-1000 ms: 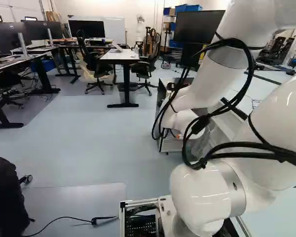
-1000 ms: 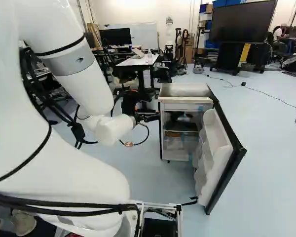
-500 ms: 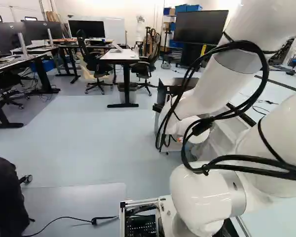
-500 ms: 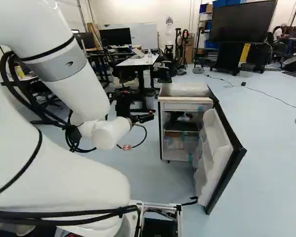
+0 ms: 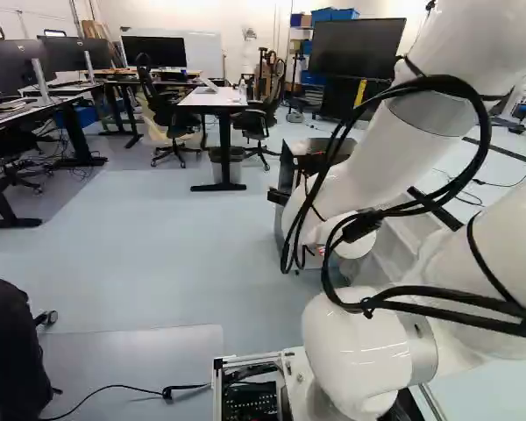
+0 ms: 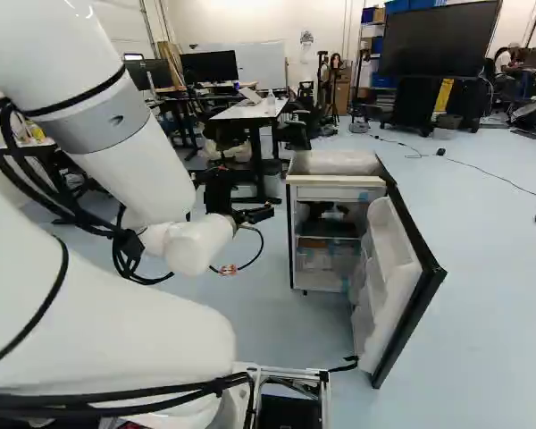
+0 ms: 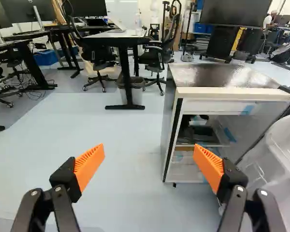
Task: Open the fridge door
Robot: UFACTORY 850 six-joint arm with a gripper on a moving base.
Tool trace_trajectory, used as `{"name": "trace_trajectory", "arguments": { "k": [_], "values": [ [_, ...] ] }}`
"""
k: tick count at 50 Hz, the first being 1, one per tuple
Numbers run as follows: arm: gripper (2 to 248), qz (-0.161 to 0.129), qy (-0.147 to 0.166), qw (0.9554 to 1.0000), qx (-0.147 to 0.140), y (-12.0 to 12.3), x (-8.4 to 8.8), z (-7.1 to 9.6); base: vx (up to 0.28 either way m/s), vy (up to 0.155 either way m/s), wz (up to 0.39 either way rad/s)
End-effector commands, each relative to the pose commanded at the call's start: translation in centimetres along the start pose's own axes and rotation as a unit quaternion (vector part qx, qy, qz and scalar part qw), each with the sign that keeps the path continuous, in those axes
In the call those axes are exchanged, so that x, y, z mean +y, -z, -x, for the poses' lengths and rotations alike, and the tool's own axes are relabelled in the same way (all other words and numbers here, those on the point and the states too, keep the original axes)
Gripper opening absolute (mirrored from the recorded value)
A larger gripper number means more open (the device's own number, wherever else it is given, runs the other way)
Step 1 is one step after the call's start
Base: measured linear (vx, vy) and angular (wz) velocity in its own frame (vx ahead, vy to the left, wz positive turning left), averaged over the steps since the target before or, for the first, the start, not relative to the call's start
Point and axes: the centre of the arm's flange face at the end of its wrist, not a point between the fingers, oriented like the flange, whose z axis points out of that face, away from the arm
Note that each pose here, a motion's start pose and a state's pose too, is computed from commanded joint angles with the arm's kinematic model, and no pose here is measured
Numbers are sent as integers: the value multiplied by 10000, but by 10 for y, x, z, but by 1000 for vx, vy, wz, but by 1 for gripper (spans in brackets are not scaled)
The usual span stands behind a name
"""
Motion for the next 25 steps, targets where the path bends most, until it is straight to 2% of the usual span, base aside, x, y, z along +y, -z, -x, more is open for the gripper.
{"name": "trace_trajectory", "arguments": {
  "k": [25],
  "values": [
    [247,-7,6,10000,-1,0,0,0,0,0,0]
  ]
}}
